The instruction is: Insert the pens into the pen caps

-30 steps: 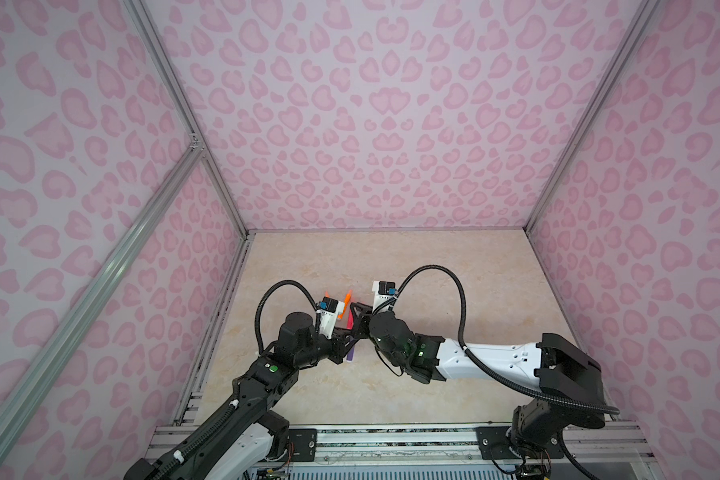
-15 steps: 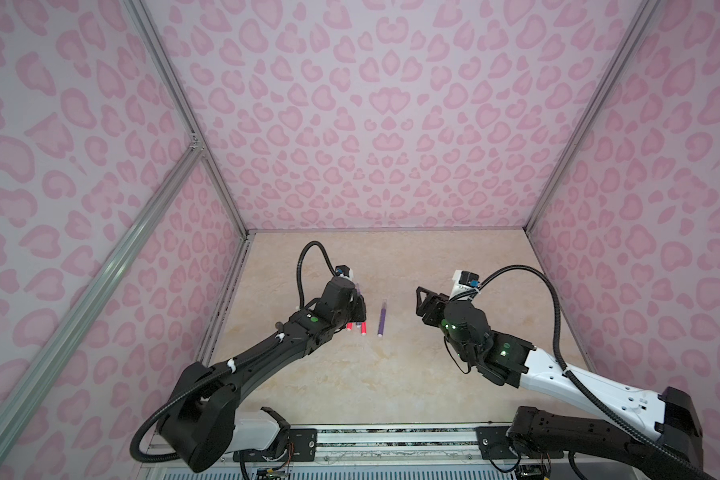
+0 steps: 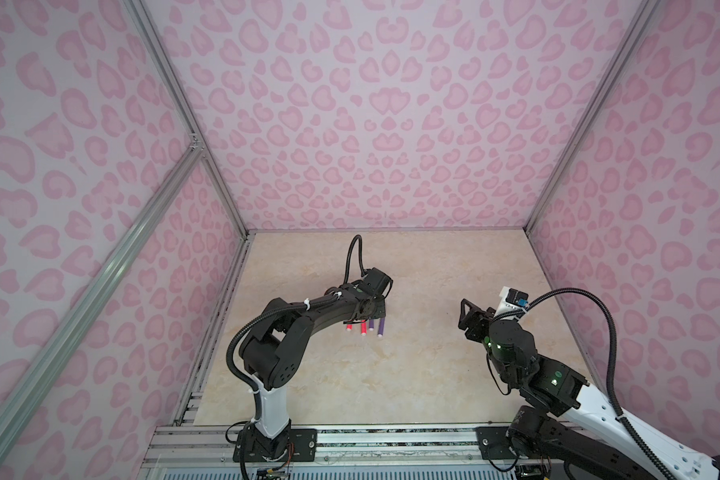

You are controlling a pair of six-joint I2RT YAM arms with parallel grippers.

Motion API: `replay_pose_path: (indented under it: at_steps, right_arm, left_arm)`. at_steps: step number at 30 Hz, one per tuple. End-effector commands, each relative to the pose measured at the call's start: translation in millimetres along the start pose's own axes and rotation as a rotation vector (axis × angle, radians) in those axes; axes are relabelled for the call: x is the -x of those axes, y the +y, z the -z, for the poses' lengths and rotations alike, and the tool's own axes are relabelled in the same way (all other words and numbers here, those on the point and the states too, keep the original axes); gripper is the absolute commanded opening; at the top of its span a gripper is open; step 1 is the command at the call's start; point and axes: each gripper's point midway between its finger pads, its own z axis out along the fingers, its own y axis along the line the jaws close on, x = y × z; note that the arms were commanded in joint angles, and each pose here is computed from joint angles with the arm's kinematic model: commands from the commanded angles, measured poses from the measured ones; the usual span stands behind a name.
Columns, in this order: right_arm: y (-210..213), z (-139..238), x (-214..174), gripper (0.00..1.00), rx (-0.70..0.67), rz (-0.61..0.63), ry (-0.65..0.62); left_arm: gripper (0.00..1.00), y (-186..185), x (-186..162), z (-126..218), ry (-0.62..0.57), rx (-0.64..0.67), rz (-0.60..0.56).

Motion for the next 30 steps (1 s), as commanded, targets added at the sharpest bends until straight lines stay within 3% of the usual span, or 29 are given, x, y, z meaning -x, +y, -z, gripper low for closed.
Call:
replay_pose_path:
  at_steps: [1, 8, 13, 16, 19, 21, 23, 26, 28, 30]
  right_arm:
    - [-13, 4, 6, 0.82, -0.024, 0.021, -0.066]
    - [-22, -1, 12, 0.84, -0.079, 0.107, -0.085]
    - [-15, -17, 12, 0.85, -0.077, 0.211, -0.101]
    - [-5, -17, 31, 0.96, -0.044, 0.268, -0.177]
    - [-4, -18, 61, 0.97, -0.06, 0.283, -0.214]
    - [-1, -28, 76, 0.97, -0.037, 0.288, -0.206]
    - [-10, -46, 81, 0.97, -0.062, 0.309, -0.182]
    - [-51, -77, 81, 0.97, -0.273, 0.397, -0.161]
    - [-88, -94, 71, 0.97, -0.45, 0.488, -0.133]
    - [-119, -109, 54, 0.96, -0.529, 0.49, -0.081]
  left_arm:
    - [0.03, -4, -10, -11, 0.058, -0.004, 0.005]
    - [0.06, -1, -16, -27, 0.104, 0.04, 0.003]
    - [0.31, -4, -9, -27, 0.103, 0.047, 0.021]
    - [0.51, -6, -2, -17, 0.078, 0.037, 0.029]
    - [0.72, -9, 12, 6, 0.029, 0.019, 0.034]
    - [0.77, -12, 24, 28, -0.014, -0.007, 0.035]
    - [0.79, -15, 39, 56, -0.085, -0.036, 0.032]
    - [0.8, -1, 62, 112, -0.279, -0.036, 0.046]
    - [0.8, 31, 78, 161, -0.478, 0.028, 0.085]
    - [0.83, 86, 81, 205, -0.675, 0.193, 0.178]
